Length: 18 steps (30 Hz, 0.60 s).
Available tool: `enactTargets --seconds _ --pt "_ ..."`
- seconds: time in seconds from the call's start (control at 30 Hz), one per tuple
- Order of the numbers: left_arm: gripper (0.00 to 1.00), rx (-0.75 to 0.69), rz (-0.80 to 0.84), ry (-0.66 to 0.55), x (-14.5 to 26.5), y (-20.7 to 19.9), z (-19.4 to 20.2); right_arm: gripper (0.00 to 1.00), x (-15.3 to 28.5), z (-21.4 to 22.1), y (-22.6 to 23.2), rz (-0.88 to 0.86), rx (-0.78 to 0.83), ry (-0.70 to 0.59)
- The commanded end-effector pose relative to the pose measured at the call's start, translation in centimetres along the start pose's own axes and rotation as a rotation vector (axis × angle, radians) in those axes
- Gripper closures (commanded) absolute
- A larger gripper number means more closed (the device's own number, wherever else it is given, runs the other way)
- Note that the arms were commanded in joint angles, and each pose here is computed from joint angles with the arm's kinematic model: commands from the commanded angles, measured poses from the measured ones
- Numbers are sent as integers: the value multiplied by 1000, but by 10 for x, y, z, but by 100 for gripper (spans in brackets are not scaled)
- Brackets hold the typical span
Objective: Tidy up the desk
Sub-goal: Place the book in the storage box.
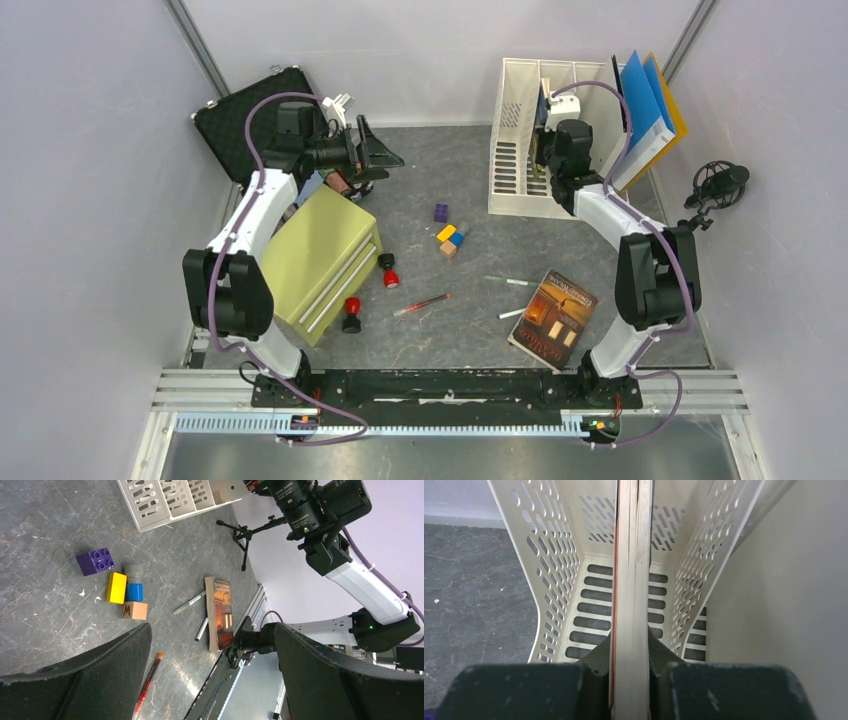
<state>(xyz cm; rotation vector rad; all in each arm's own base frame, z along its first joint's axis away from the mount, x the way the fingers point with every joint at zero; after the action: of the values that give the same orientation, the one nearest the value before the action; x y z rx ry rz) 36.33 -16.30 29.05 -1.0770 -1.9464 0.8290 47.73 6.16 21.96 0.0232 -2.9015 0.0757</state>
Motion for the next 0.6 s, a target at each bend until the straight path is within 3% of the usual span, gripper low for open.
enactTargets --seconds 0.0,0.2,0.3,0.43,0.57 --pt "2 -42 44 -20 8 -21 -2 100 -6 -27 1 5 -50 -129" --pt "1 -32 42 -15 6 -17 -1 100 -17 9 5 7 -74 -37" --pt "1 -31 43 -15 6 -18 -1 92 -24 18 8 0 -78 11" --pt "1 -36 45 -17 7 -20 -2 72 -25 14 10 -8 -76 26" --pt "1 -31 44 -16 7 -19 -2 40 -19 -3 11 -14 -67 6"
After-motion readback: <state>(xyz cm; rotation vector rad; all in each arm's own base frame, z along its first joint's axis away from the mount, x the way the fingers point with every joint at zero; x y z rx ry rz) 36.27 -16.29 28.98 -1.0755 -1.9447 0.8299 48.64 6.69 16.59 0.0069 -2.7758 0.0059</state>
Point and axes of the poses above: each gripper's point midway between its finger pads, its own x axis back along the fingers, its own y axis along the line the jaws close on, z = x × y, the point moved 5 cm from there along x, back along the fingers, and after that the axes turned 1 degree about -x, right-handed, at the moved point
